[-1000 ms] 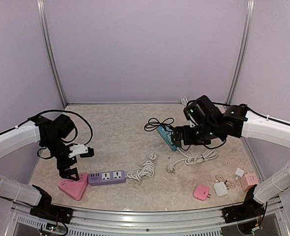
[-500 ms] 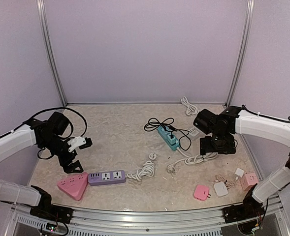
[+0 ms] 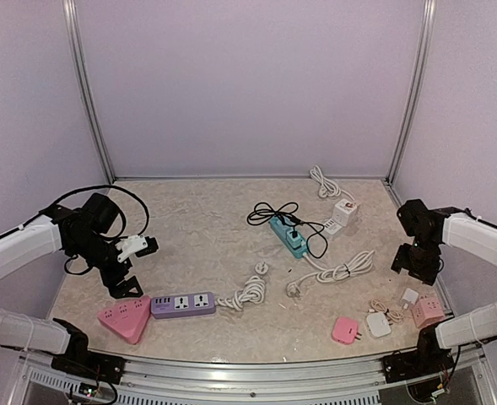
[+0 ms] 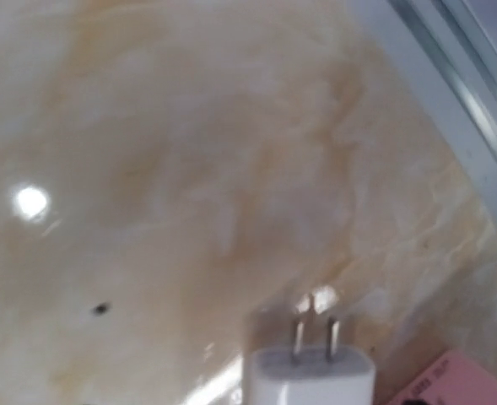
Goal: Insert the plug
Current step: Pick up the plug from the center of the board.
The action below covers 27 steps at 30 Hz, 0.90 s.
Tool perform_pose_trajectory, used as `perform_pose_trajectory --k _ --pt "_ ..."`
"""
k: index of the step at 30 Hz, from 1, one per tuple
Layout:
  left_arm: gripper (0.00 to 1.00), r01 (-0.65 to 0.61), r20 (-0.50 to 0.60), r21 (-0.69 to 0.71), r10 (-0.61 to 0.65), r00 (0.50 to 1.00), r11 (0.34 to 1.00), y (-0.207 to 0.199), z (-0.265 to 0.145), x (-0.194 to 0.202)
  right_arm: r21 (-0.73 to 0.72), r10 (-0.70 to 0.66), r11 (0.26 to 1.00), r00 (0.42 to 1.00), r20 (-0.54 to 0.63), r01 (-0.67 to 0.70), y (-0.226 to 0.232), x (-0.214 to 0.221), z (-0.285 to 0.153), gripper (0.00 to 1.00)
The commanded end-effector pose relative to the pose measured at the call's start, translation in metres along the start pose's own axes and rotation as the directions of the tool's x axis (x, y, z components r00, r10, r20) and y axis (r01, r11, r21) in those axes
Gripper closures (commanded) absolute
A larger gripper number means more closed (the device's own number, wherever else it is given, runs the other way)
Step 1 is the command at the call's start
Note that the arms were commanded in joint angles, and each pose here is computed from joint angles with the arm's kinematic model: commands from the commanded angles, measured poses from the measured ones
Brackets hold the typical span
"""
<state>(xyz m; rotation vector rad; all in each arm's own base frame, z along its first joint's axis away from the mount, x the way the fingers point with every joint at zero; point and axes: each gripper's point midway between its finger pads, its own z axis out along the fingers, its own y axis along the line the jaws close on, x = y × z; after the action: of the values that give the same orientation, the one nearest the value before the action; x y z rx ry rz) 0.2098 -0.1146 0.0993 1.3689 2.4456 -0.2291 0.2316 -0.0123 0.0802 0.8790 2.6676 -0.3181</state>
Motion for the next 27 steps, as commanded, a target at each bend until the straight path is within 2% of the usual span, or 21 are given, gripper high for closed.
perform_pose_trajectory --k 1,11,16,22,27 --pt "0.01 -0.007 -0.001 -0.001 0.007 1.0 1.0 0.001 0.002 -0.003 -0.129 0.085 0.987 0.995 -0.061 -0.092 0.001 0.003 0.02 0.24" --pt "0.01 -0.006 -0.002 0.006 0.006 1.0 1.0 0.0 0.003 -0.003 -0.092 0.088 0.991 0.987 -0.132 -0.1 -0.01 0.015 0.039 0.3" --pt "0.01 -0.008 0.001 0.006 0.008 1.0 1.0 0.001 0.003 -0.004 -0.017 0.089 0.996 0.987 -0.135 -0.092 -0.029 0.02 0.033 0.19" --pt "0.01 -0.01 0.005 0.006 0.01 1.0 1.0 0.0 0.001 -0.005 0.017 0.147 0.989 0.982 -0.12 -0.146 -0.036 0.022 0.033 0.15" --pt "0.01 -0.011 0.007 0.005 0.011 1.0 1.0 -0.001 0.0 -0.005 -0.113 0.16 0.976 0.962 -0.221 -0.188 -0.007 0.043 0.051 0.22"
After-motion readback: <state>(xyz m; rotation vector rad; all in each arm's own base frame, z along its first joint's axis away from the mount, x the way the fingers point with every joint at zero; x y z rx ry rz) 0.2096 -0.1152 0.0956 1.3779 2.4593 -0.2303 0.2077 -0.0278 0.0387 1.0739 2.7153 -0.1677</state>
